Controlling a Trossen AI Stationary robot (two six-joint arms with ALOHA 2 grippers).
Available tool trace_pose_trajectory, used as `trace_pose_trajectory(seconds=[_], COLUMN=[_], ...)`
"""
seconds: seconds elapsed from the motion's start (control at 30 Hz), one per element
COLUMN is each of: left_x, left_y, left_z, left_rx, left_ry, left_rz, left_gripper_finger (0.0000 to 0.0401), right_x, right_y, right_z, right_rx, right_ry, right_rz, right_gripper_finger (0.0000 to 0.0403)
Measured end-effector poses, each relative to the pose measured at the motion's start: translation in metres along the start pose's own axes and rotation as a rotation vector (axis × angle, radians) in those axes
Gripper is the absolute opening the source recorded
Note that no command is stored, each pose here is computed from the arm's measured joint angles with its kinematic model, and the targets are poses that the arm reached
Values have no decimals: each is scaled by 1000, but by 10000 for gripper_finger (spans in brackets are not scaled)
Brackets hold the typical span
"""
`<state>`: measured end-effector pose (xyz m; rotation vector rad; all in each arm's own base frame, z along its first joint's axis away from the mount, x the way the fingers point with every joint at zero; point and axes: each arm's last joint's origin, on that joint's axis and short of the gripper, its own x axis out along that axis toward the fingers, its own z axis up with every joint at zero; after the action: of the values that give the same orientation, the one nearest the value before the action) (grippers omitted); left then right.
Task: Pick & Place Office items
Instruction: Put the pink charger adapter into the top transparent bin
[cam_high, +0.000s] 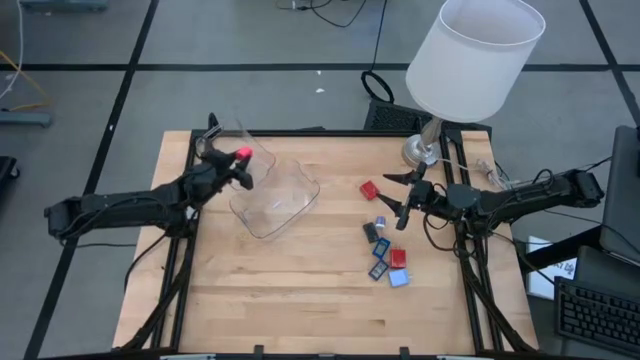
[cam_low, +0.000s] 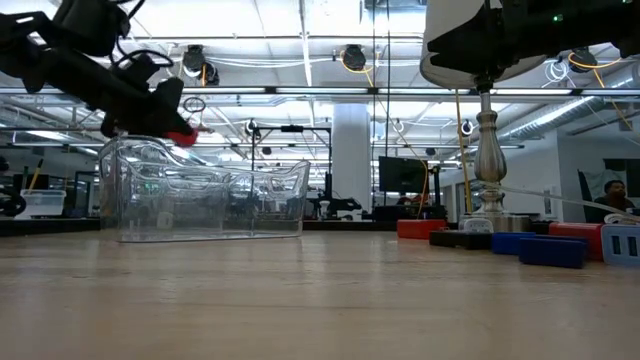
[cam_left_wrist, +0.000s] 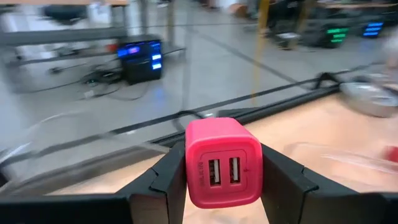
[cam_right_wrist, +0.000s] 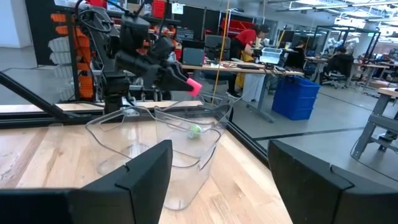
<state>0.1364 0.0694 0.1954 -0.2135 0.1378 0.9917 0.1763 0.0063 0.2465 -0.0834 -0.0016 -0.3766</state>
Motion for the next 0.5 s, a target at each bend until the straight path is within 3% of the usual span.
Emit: trace_pose_trajectory(seconds=[0.27,0.5], left_x=[2,3], left_y=[16,23], left_z=[-11,-18], left_rx=[-84,-135], left_ry=[41,94], left_rz=[273,344], left_gripper_finger=[168,155], right_x=[0,0], right_y=[0,0], right_z=[0,0], right_rx=[0,1], right_ry=[0,0], right_rz=[-2,-3], right_gripper_finger=[254,254])
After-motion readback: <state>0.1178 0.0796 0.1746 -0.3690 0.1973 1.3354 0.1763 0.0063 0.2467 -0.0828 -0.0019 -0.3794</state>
